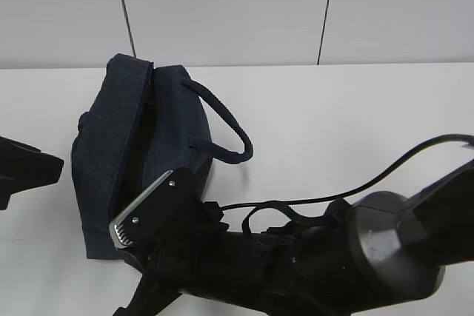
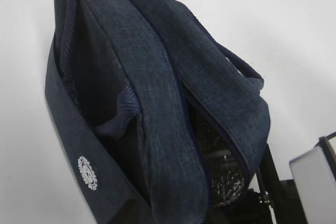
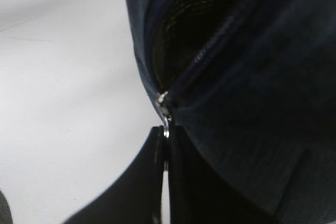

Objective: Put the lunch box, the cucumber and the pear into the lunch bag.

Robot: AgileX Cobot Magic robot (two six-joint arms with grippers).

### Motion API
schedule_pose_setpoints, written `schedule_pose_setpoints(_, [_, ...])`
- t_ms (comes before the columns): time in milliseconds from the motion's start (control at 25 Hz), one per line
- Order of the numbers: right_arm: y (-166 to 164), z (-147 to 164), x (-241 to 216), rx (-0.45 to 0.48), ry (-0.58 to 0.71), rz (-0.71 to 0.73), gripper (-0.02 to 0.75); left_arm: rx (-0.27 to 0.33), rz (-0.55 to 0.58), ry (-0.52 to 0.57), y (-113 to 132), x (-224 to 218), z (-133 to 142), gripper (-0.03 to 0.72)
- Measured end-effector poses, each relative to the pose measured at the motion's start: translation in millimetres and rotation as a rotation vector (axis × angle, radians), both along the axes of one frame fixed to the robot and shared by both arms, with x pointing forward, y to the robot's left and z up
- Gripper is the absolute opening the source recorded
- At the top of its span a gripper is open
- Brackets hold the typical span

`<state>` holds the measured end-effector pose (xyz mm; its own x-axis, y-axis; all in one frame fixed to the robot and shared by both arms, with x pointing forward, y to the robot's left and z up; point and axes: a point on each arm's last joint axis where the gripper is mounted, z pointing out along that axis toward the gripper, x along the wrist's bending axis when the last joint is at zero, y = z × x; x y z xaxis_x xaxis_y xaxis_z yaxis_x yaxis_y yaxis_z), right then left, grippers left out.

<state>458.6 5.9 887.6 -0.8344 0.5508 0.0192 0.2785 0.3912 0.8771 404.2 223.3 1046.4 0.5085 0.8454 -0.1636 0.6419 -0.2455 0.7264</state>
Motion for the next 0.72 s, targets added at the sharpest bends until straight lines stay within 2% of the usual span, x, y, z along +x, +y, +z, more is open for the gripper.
schedule_pose_setpoints(320, [-5.6, -2.0, -2.2, -0.107, 0.032, 0.004, 0.0, 0.0, 0.0, 0.0, 0.0, 0.0, 0.0, 0.24])
schedule_pose_setpoints(720, [-7.9, 18.3, -4.2, -0.113, 0.013, 0.018, 0.0, -0.013, 0.017, -0.021, 0.1, 2.0, 1.7, 0.24])
